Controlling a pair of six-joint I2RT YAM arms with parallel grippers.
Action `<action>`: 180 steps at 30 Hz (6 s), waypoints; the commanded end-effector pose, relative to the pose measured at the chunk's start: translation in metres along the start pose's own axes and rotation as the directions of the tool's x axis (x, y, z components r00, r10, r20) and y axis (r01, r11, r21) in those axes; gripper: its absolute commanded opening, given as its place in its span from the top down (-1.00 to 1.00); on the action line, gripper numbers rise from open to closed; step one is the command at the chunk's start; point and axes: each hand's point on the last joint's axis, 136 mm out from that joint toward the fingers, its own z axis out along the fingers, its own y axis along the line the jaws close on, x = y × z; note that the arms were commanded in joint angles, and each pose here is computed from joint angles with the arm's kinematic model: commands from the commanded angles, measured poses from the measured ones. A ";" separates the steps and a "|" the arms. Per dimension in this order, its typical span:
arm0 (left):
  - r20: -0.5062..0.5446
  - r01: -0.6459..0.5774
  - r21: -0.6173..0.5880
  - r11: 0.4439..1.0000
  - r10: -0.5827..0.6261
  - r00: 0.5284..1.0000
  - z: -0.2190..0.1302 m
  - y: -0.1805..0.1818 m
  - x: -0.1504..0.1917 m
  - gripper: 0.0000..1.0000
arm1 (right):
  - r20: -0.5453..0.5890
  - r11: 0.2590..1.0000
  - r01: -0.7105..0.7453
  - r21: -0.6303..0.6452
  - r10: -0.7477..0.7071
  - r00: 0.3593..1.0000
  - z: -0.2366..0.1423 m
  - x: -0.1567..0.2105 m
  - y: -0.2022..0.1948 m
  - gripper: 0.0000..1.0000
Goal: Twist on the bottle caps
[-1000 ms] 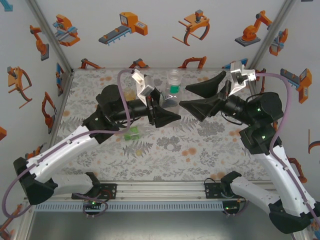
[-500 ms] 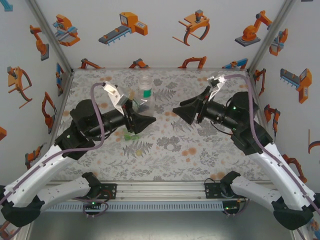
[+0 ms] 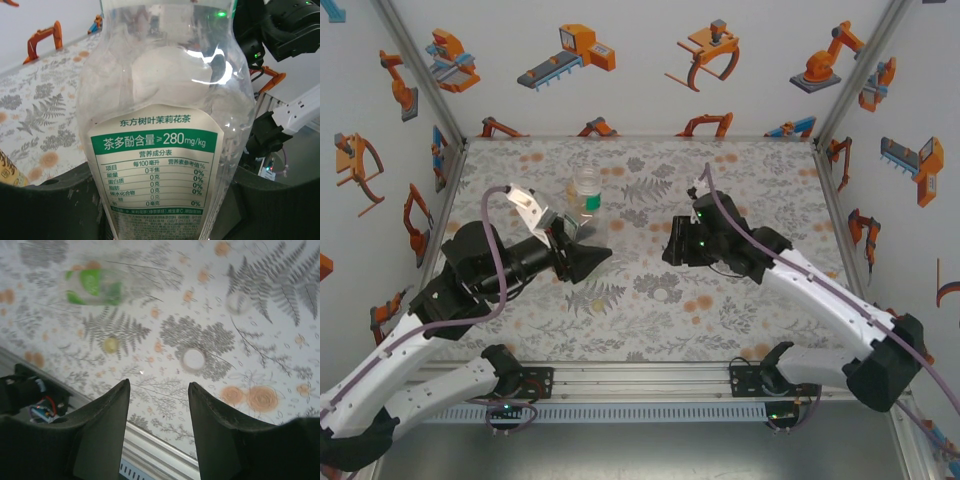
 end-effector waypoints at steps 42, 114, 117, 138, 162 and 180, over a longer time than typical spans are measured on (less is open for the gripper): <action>-0.029 0.068 -0.067 0.995 -0.070 0.997 0.001 0.017 0.035 1.00 | -0.267 0.948 -0.004 0.317 0.094 0.959 0.123 0.082 -0.038 0.14; 0.006 0.078 -0.140 0.987 -0.078 0.997 -0.020 0.027 0.036 0.98 | -0.346 0.935 -0.001 0.354 0.132 0.929 0.139 0.111 -0.042 0.02; 0.005 0.082 -0.140 0.987 -0.082 0.997 -0.020 0.027 0.036 0.98 | -0.345 0.934 -0.003 0.357 0.135 0.929 0.139 0.112 -0.044 0.06; 0.044 0.110 -0.165 0.980 -0.104 0.994 -0.027 0.030 0.026 0.97 | -0.255 0.980 -0.192 0.055 0.199 0.946 0.144 0.081 0.001 0.60; 0.062 0.183 -0.176 0.967 -0.175 0.983 -0.019 0.033 0.022 0.97 | -0.254 0.929 -0.348 0.128 0.370 0.894 0.117 0.109 -0.092 0.26; 0.092 0.173 -0.217 0.961 -0.157 0.983 -0.042 0.037 0.020 0.96 | -0.272 0.766 -0.543 -0.344 0.472 0.838 0.139 0.049 -0.008 0.56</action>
